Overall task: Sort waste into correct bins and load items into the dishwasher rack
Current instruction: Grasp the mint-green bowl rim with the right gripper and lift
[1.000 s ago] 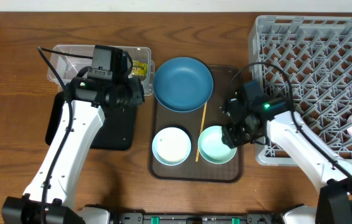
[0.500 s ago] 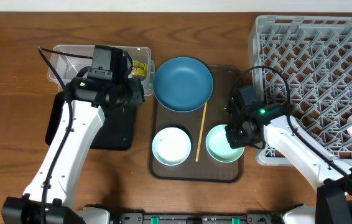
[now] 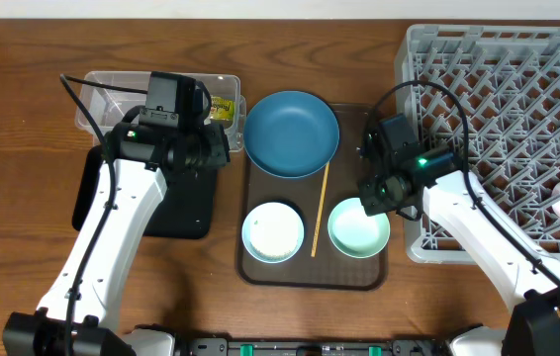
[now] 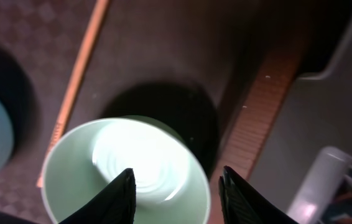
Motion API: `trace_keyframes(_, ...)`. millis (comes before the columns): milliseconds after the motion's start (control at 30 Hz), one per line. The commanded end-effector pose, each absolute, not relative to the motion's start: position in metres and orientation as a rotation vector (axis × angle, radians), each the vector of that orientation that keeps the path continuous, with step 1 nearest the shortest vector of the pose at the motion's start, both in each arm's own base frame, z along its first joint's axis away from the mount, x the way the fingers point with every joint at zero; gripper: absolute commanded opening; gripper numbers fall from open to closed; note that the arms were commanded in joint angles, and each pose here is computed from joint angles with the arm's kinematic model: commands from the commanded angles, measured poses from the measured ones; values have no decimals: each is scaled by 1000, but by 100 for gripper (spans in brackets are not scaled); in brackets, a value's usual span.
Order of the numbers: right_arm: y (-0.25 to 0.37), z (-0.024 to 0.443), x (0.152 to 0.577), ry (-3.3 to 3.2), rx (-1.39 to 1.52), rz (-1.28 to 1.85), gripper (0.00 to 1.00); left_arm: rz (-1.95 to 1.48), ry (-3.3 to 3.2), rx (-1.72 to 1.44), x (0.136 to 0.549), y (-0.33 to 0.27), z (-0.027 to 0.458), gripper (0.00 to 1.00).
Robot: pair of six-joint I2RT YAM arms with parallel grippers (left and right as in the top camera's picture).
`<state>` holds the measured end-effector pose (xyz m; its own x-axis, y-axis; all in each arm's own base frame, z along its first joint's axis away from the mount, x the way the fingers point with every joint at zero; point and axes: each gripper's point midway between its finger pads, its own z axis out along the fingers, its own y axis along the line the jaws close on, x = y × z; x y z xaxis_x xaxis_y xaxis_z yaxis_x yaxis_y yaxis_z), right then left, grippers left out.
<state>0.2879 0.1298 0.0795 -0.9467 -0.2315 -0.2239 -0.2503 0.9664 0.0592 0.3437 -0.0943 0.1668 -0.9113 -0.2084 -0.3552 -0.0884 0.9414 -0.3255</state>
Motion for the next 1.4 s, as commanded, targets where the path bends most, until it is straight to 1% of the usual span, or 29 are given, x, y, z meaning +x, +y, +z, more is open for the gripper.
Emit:
trace_keyframes(0, 122, 74, 284, 2904, -385, 51, 43, -411, 2692, -211, 345, -92, 171, 23)
trace_keyframes(200, 121, 52, 265, 2959, -399, 90, 43, -411, 2692, -211, 345, -92, 171, 23)
trace_keyframes(333, 119, 39, 254, 2993, -388, 108, 40, -412, 2692, -211, 345, -92, 171, 23)
trace_keyframes(400, 118, 35, 250, 3002, -382, 107, 35, -411, 2692, -211, 345, -92, 171, 23)
trace_keyframes(500, 117, 33, 248, 3010, -365, 105, 22, -411, 2692, -211, 345, -92, 171, 23)
trace_keyframes(533, 117, 33, 248, 3011, -365, 104, 21, -411, 2692, -211, 345, -92, 171, 23)
trace_keyframes(633, 117, 32, 248, 3013, -361, 104, 9, -411, 2692, -211, 345, -92, 171, 23)
trace_keyframes(767, 117, 32, 247, 3017, -349, 104, 1, -411, 2692, -211, 345, -92, 171, 23)
trace_keyframes(1067, 118, 33, 250, 3010, -318, 112, 1, -411, 2692, -211, 345, -92, 171, 23)
trace_keyframes(1167, 121, 41, 257, 2988, -314, 121, 1, -412, 2692, -211, 345, -92, 171, 23)
trace_keyframes(1300, 129, 79, 286, 2869, -310, 134, 1, -412, 2692, -211, 345, -92, 171, 23)
trace_keyframes(1367, 126, 110, 307, 2763, -286, 85, 1, -411, 2692, -211, 345, -92, 171, 23)
